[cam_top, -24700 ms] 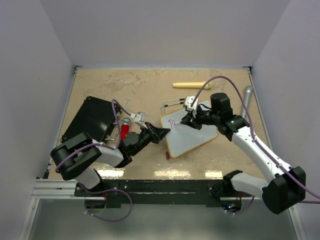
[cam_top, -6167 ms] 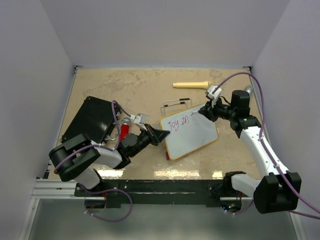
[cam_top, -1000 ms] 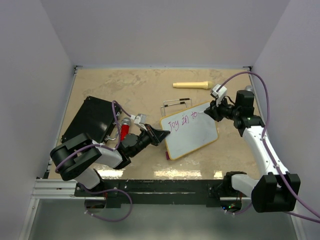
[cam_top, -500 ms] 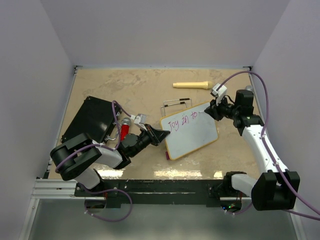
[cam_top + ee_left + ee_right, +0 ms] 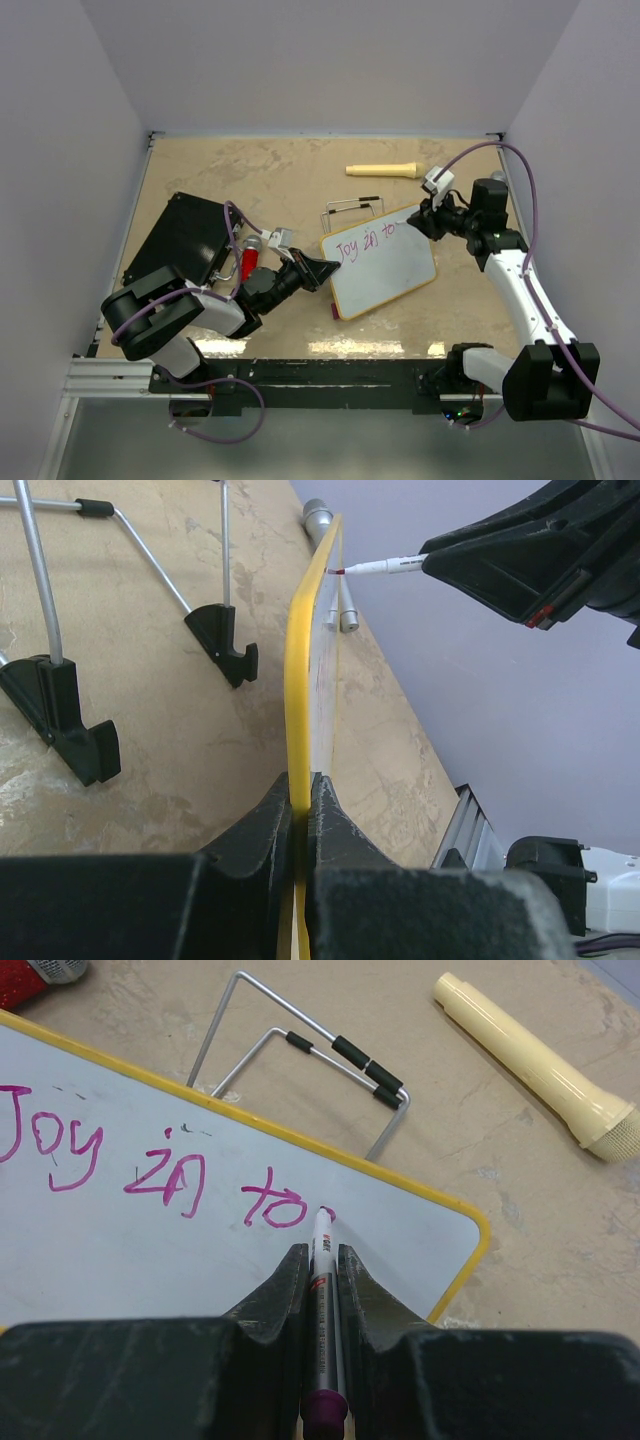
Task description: Write a sentence on the whiteboard
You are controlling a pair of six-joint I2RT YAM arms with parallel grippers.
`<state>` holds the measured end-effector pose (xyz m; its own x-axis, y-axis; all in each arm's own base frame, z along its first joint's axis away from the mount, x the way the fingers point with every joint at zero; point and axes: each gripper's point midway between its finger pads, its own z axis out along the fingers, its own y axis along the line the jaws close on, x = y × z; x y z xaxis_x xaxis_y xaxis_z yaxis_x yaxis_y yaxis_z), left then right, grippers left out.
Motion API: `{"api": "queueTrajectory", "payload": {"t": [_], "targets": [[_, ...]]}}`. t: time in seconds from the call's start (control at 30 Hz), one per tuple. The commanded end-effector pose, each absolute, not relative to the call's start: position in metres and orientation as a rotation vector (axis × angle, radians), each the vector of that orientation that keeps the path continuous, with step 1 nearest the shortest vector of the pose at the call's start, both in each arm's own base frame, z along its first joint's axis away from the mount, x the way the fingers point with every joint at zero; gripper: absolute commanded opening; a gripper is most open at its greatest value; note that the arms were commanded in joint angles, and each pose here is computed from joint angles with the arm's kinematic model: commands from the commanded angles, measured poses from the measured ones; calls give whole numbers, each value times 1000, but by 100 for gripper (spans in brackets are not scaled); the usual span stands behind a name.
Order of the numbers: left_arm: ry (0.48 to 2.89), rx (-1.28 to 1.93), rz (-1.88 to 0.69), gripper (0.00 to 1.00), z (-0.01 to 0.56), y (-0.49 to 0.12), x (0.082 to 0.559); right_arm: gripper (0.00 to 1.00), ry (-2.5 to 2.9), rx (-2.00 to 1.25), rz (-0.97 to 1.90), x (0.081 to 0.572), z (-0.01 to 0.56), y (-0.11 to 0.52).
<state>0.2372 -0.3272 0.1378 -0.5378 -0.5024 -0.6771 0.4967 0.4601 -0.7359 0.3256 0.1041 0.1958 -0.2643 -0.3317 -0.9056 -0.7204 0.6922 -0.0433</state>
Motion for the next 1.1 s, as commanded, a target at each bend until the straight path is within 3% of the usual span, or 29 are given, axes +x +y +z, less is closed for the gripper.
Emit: {"api": "queueTrajectory", "payload": {"t": [0.0, 0.43, 1.07], "targets": [[1725, 91, -1236, 0, 130, -328, 230, 0, 1819, -869, 496, 324, 204, 110], [1721, 89, -1234, 0, 132, -328, 231, 0, 1901, -895, 462, 314, 186, 101], [1723, 97, -1235, 0, 132, -330, 232, 0, 1831, -815, 383, 340, 211, 96]]}}
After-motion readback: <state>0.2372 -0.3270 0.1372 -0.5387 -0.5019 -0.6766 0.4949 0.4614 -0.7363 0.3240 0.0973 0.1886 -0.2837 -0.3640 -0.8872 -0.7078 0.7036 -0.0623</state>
